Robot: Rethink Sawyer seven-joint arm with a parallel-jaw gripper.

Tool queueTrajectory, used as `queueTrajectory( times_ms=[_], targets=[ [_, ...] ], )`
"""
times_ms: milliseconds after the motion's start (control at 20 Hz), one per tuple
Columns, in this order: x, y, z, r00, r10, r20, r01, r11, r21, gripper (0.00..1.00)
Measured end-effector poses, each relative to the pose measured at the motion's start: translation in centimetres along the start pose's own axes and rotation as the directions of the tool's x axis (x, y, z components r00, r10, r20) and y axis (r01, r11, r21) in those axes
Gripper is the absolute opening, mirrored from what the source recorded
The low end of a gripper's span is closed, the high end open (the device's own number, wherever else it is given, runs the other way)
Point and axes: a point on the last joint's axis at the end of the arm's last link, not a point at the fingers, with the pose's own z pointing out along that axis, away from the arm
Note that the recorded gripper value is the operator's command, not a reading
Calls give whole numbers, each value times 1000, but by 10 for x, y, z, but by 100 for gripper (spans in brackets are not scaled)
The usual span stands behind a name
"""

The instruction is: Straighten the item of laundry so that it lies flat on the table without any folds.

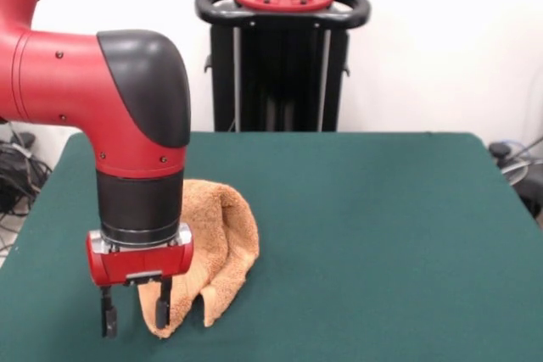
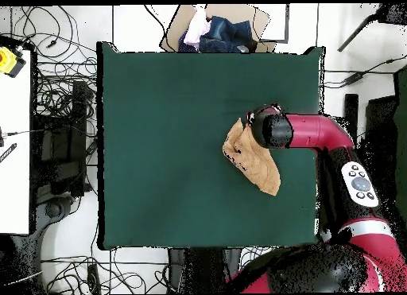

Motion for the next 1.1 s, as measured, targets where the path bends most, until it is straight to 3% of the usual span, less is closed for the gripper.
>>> queueTrajectory(
  times_ms=[650,1100],
  targets=[
    [1,-8,12,986,52,158,-54,998,9,100],
    [-15,24,15,992,-12,125,12,1000,5,100]
  ],
)
